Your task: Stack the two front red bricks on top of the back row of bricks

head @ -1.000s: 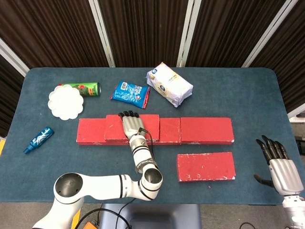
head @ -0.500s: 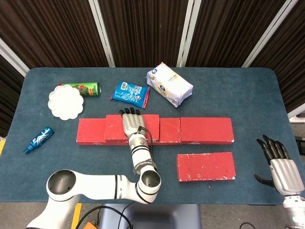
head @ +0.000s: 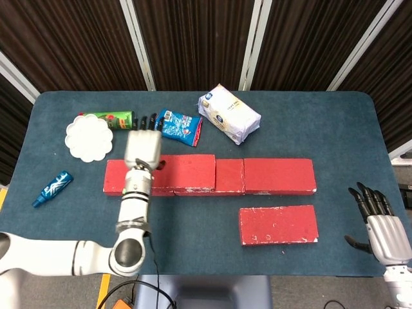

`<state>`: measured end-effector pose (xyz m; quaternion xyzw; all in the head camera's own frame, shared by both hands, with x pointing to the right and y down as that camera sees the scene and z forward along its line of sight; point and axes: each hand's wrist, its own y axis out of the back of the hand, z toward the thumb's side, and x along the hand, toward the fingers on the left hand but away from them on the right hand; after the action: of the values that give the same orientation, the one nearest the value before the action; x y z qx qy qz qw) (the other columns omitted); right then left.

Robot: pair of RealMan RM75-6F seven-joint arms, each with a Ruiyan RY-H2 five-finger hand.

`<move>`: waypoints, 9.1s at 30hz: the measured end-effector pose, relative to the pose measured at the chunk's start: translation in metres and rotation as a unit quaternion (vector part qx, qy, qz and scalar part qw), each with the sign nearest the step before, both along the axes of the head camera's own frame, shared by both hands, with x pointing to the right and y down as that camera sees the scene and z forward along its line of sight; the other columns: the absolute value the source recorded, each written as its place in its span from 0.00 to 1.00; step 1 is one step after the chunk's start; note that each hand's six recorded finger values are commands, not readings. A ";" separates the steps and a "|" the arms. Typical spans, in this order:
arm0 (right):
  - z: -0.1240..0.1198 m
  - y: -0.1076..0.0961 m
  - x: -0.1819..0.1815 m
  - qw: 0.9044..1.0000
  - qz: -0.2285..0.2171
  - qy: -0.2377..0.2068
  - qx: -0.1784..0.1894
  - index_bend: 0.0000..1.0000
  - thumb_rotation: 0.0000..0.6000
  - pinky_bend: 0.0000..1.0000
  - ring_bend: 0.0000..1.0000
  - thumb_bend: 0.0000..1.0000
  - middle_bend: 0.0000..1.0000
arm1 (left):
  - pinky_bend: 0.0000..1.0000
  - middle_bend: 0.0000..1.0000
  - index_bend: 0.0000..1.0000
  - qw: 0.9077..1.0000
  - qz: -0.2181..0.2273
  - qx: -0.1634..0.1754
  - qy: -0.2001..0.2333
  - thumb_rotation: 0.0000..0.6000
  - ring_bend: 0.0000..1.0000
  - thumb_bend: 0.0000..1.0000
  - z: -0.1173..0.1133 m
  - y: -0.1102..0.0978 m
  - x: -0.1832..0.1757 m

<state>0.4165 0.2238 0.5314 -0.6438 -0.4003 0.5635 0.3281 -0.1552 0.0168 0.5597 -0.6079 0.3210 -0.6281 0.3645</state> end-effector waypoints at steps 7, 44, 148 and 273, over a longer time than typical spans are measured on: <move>0.000 0.001 -0.004 1.000 -0.001 0.005 0.002 0.19 1.00 0.00 0.02 0.00 0.00 | 0.06 0.00 0.00 0.995 0.002 0.062 0.081 1.00 0.00 0.23 -0.006 -0.011 -0.075; 0.015 -0.001 -0.019 1.000 -0.009 -0.003 -0.019 0.18 1.00 0.00 0.02 0.00 0.00 | 0.06 0.00 0.00 0.999 -0.038 0.033 0.018 1.00 0.00 0.23 0.017 0.210 -0.282; 0.120 -0.011 -0.138 0.951 -0.155 0.062 -0.262 0.17 1.00 0.00 0.19 0.01 0.23 | 0.06 0.00 0.00 0.997 -0.070 0.016 0.010 1.00 0.00 0.23 0.022 0.219 -0.293; 0.126 -0.171 -0.222 0.968 -0.113 0.080 -0.211 0.28 1.00 0.00 0.26 0.18 0.32 | 0.06 0.00 0.00 0.996 -0.082 0.006 0.021 1.00 0.00 0.23 0.025 0.218 -0.296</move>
<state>0.1950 0.0524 0.6569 -0.6921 -0.1694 0.6446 0.2770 -0.4515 0.2346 0.5844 -0.5904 0.3811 -0.6412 0.3083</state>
